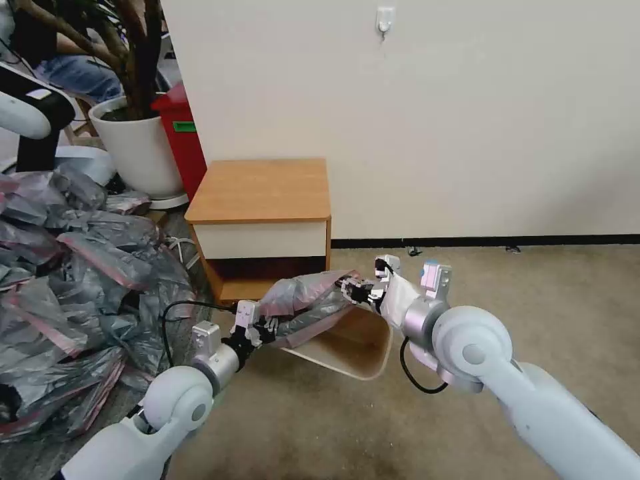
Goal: Pick up the garbage bag from the table and place it over the trash can.
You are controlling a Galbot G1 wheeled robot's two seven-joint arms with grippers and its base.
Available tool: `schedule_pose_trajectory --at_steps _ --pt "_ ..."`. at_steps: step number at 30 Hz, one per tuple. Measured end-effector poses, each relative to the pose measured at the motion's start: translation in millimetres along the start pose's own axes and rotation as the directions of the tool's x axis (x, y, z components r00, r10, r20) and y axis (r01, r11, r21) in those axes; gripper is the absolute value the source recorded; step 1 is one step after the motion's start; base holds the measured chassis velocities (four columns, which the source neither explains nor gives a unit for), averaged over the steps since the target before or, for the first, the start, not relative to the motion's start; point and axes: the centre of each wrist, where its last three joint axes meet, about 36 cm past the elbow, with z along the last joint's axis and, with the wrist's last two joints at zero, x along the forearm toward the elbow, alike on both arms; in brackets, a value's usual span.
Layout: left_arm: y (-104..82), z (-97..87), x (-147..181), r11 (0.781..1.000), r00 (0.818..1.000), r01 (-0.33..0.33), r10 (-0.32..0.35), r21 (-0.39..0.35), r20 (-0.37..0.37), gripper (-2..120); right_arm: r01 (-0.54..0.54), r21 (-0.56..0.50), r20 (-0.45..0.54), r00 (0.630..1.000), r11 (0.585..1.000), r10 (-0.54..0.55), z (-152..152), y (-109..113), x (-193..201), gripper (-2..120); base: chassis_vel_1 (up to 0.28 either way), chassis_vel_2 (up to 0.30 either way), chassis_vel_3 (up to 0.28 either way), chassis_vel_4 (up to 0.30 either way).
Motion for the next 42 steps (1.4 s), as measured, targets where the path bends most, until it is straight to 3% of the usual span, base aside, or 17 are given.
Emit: schedule_pose_trajectory --at_steps 2,11,21,31,42 --pt "0.8 1.0 0 1.0 1.0 0.004 -0.004 -0.001 0.001 1 0.001 -0.007 0.027 1.0 1.0 -0.001 0 0 0 0 0.0 0.0 0.0 0.0" --pt "1.5 4.6 2 0.999 1.0 0.005 -0.004 -0.045 0.015 1 -0.069 -0.002 0.119 0.991 0.998 0.069 -3 -2 -9 0 0.0 0.0 0.0 0.0" --pt "7.2 2.6 9 0.998 0.998 -0.009 0.013 -0.058 0.065 1 -0.183 0.056 0.087 0.98 0.982 0.178 5 -15 -19 0 0.0 0.0 0.0 0.0" --pt "19.8 -10.8 9 0.999 0.985 0.035 -0.034 -0.004 0.17 1 -0.204 0.076 0.06 0.978 0.976 0.2 11 -20 -6 0 0.0 0.0 0.0 0.0" --pt "19.7 -11.9 -1 0.992 0.97 0.111 -0.123 0.066 0.208 1 -0.203 0.059 0.044 0.979 0.977 0.201 20 -18 8 0 0.0 0.0 0.0 0.0"
